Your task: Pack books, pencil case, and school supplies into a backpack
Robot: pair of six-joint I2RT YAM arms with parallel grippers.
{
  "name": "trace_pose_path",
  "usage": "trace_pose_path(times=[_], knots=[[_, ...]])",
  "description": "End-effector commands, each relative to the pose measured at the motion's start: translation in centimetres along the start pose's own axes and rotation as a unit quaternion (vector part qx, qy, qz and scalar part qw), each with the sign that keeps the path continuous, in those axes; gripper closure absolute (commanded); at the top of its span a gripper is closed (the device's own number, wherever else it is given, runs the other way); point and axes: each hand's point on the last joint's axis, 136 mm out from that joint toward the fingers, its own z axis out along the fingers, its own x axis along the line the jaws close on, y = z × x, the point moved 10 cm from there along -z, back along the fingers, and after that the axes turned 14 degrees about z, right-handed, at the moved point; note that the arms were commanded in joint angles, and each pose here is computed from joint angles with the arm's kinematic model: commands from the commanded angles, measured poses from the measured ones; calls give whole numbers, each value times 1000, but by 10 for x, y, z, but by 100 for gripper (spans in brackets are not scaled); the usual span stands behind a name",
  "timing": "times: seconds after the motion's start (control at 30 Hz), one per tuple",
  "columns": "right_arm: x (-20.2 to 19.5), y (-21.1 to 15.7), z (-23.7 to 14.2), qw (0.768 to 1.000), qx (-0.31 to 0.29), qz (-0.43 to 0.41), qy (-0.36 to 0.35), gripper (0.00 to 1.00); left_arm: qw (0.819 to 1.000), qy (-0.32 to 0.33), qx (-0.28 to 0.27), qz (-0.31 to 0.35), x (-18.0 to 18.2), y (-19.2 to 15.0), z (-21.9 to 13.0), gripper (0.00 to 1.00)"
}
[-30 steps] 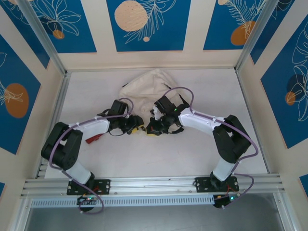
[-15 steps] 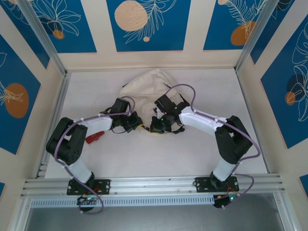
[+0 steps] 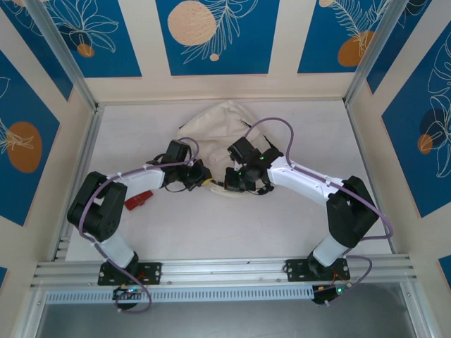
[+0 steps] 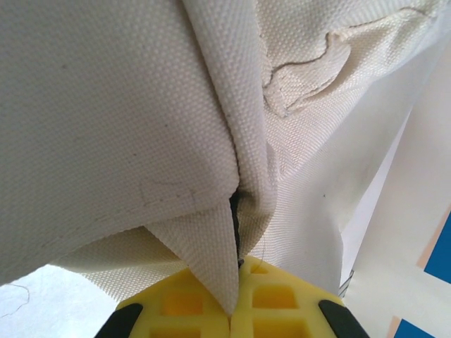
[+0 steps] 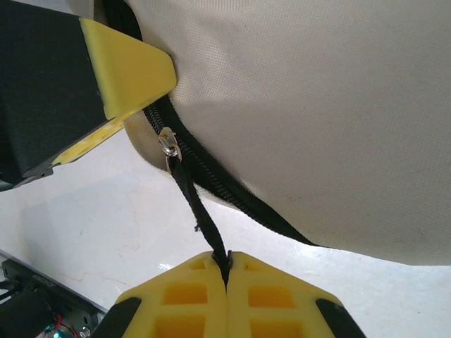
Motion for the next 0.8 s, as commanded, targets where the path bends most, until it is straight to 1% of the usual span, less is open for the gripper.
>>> trace_pose_path(times=[0.0, 0.07, 0.13, 0.2, 0.27, 0.37, 0.47, 0.5, 0.57, 0.63, 0.67, 0.7, 0.77], knots=[[-19, -18, -13, 999, 42, 8, -31, 100, 993, 76, -88, -9, 26, 30, -15, 99], [0, -19, -9, 994, 85, -34, 62, 100, 993, 74, -89, 1, 24, 33, -16, 99], [17, -14, -4, 986, 108, -55, 111, 100, 993, 72, -90, 11, 23, 36, -18, 98], [31, -5, 3, 981, 116, -67, 138, 100, 993, 74, -92, 18, 25, 39, -21, 96], [42, 9, 12, 979, 108, -65, 157, 100, 992, 77, -94, 28, 27, 42, -25, 93], [57, 28, 29, 977, 108, -55, 178, 100, 991, 82, -99, 44, 30, 47, -34, 87], [69, 40, 37, 974, 104, -52, 196, 100, 988, 94, -110, 54, 34, 53, -46, 82], [72, 43, 37, 974, 102, -54, 197, 95, 987, 98, -114, 54, 37, 55, -50, 82], [69, 46, 33, 979, 82, -49, 183, 69, 987, 102, -114, 53, 42, 59, -57, 79], [59, 48, 24, 986, 52, -43, 155, 47, 986, 105, -115, 52, 45, 61, -62, 75], [51, 48, 16, 990, 32, -38, 135, 41, 986, 109, -114, 53, 46, 60, -65, 71], [43, 48, 10, 992, 13, -31, 117, 37, 986, 113, -112, 55, 46, 59, -68, 64], [18, 49, 0, 997, -21, -3, 75, 34, 985, 121, -108, 58, 45, 53, -73, 54]])
